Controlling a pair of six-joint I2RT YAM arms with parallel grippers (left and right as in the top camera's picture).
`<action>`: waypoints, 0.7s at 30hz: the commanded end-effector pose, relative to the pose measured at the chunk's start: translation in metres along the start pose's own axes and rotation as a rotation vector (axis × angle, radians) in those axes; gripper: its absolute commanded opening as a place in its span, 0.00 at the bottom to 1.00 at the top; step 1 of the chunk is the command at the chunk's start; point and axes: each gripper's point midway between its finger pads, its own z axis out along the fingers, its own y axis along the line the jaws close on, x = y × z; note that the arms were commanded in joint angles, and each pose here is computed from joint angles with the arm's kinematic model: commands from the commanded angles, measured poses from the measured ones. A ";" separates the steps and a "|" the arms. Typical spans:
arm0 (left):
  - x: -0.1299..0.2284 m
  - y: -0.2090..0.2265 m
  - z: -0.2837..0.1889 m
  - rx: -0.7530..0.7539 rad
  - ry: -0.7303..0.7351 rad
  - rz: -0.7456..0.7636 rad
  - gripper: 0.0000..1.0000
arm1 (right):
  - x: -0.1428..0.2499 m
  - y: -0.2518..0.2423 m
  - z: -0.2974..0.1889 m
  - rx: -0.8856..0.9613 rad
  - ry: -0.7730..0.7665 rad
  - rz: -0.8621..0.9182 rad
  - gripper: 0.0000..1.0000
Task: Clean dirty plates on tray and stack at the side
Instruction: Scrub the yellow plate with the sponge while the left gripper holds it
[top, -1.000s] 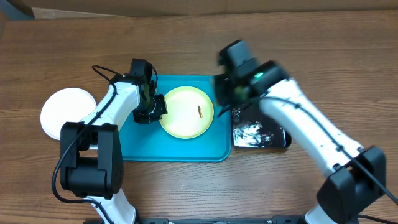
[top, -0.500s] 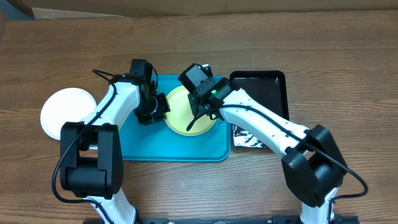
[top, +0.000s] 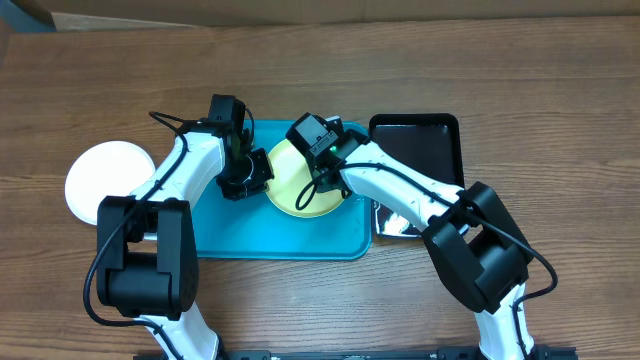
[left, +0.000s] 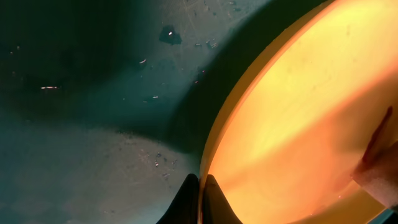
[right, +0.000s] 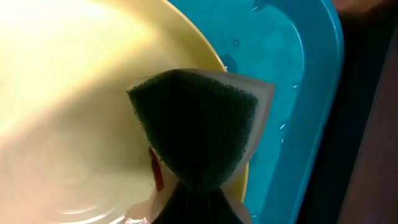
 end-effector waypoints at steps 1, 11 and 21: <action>0.006 -0.002 0.003 0.010 0.016 -0.004 0.04 | -0.007 0.002 -0.004 -0.029 -0.006 0.029 0.04; 0.006 -0.002 0.003 0.010 0.016 0.009 0.04 | 0.016 0.005 0.029 -0.053 0.109 0.075 0.04; 0.006 -0.002 0.003 0.010 0.015 0.011 0.04 | 0.023 0.024 0.028 -0.165 0.160 0.083 0.04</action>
